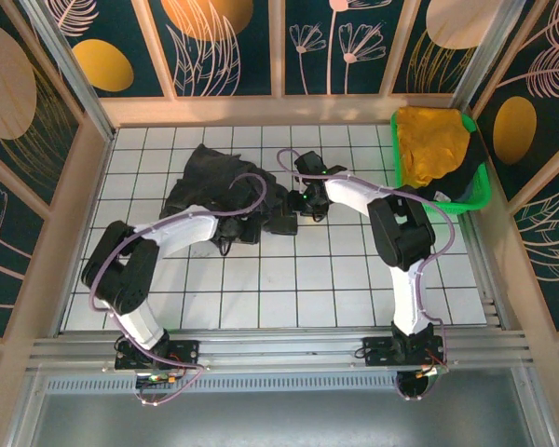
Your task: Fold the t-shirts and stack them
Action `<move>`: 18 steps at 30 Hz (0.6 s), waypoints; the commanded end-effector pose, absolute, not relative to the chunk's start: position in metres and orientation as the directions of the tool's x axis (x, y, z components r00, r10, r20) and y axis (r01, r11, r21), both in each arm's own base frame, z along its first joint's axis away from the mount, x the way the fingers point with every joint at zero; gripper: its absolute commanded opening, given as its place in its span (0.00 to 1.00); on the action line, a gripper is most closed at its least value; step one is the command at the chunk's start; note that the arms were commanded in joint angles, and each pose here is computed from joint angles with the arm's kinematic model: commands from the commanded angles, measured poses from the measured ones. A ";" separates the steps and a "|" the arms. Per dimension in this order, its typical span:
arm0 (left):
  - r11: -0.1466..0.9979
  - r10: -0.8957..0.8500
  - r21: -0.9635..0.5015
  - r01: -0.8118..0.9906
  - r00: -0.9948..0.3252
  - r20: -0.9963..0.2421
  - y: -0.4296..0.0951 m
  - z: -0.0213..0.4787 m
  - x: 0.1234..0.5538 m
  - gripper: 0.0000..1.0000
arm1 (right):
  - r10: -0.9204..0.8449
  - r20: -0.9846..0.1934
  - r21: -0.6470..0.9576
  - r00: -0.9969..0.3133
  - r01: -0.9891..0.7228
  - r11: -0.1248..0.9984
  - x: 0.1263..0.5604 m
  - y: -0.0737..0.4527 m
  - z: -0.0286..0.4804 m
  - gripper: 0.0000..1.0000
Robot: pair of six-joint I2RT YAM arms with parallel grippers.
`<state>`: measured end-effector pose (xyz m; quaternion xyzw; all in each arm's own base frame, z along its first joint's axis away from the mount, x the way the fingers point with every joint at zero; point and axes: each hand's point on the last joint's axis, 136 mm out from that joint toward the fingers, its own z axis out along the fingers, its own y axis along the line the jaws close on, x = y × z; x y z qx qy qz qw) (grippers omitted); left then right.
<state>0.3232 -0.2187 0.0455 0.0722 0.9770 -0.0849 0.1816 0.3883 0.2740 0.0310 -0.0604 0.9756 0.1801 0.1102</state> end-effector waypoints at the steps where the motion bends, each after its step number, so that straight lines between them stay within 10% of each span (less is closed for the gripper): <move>1: 0.963 0.206 -0.064 0.263 -0.867 -0.454 -0.239 0.057 0.348 0.54 | -0.050 -0.164 0.377 -0.985 -0.109 0.920 0.381 0.282 0.025 0.62; 9: 0.964 0.264 0.121 0.235 -0.845 -0.464 -0.232 0.036 0.376 0.50 | -0.015 -0.113 0.414 -0.993 -0.061 0.908 0.375 0.287 0.018 0.62; 18: 0.959 0.283 0.139 0.247 -0.831 -0.479 -0.223 0.035 0.369 0.18 | -0.003 -0.077 0.439 -0.997 -0.037 0.898 0.382 0.298 0.009 0.58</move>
